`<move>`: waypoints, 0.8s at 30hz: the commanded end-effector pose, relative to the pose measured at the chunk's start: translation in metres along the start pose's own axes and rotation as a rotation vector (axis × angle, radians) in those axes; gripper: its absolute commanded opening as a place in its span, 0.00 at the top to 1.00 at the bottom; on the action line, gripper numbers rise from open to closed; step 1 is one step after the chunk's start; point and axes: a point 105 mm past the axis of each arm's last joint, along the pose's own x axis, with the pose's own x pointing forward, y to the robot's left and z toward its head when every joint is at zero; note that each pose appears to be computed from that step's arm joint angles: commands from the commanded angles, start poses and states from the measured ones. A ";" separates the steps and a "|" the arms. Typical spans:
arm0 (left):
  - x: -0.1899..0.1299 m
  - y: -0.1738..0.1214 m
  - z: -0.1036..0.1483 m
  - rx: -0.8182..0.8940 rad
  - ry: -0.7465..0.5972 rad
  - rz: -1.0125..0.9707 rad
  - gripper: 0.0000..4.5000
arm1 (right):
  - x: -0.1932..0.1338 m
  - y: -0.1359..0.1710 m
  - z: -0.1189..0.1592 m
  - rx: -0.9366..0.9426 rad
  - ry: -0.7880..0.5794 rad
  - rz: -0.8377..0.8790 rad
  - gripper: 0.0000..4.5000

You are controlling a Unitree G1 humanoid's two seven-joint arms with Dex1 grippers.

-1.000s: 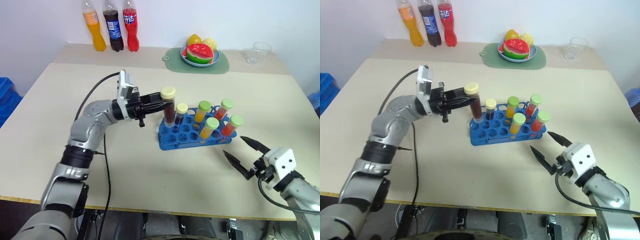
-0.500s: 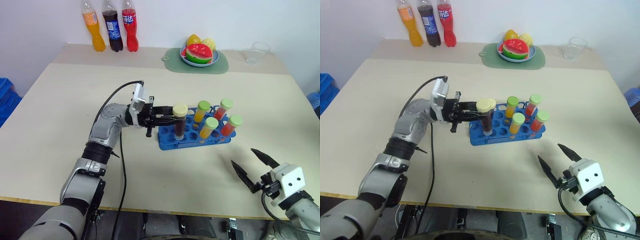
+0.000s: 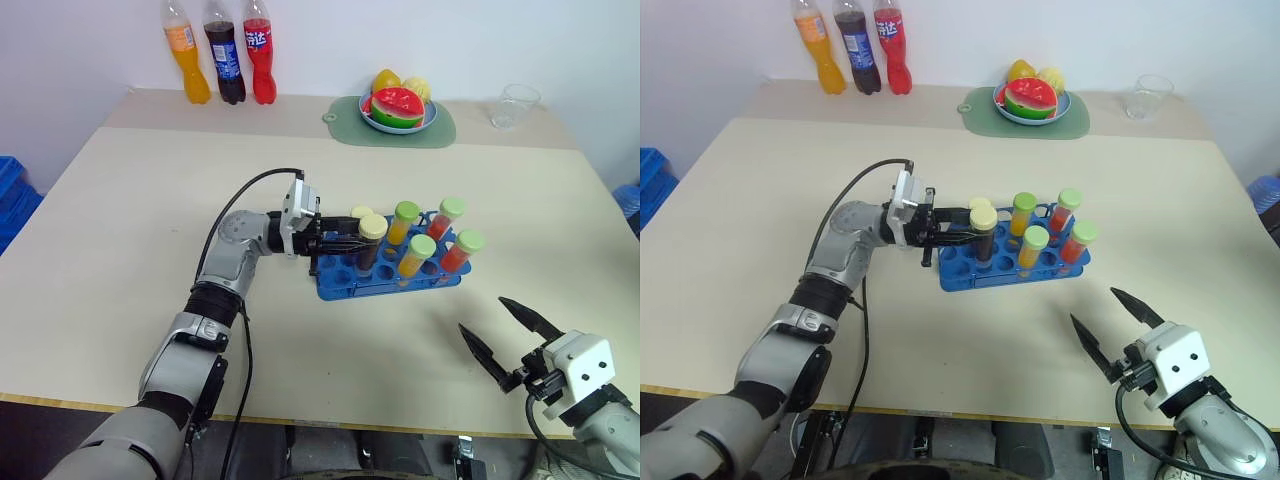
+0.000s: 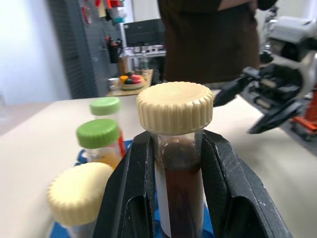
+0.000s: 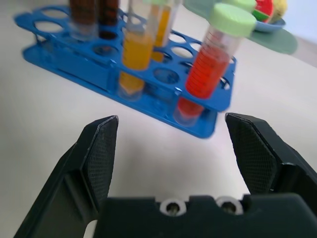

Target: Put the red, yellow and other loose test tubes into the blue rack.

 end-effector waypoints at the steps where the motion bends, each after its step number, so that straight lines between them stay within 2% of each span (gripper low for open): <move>1: -0.002 -0.001 -0.010 -0.007 0.051 0.001 0.84 | 0.000 0.003 0.017 -0.032 -0.058 0.040 0.14; 15: -0.004 -0.018 -0.007 -0.057 0.031 -0.088 0.84 | 0.003 0.003 0.018 -0.031 -0.064 0.063 0.14; 24: -0.003 -0.017 -0.014 -0.077 0.052 -0.064 0.84 | 0.004 0.005 0.020 -0.027 -0.073 0.078 0.14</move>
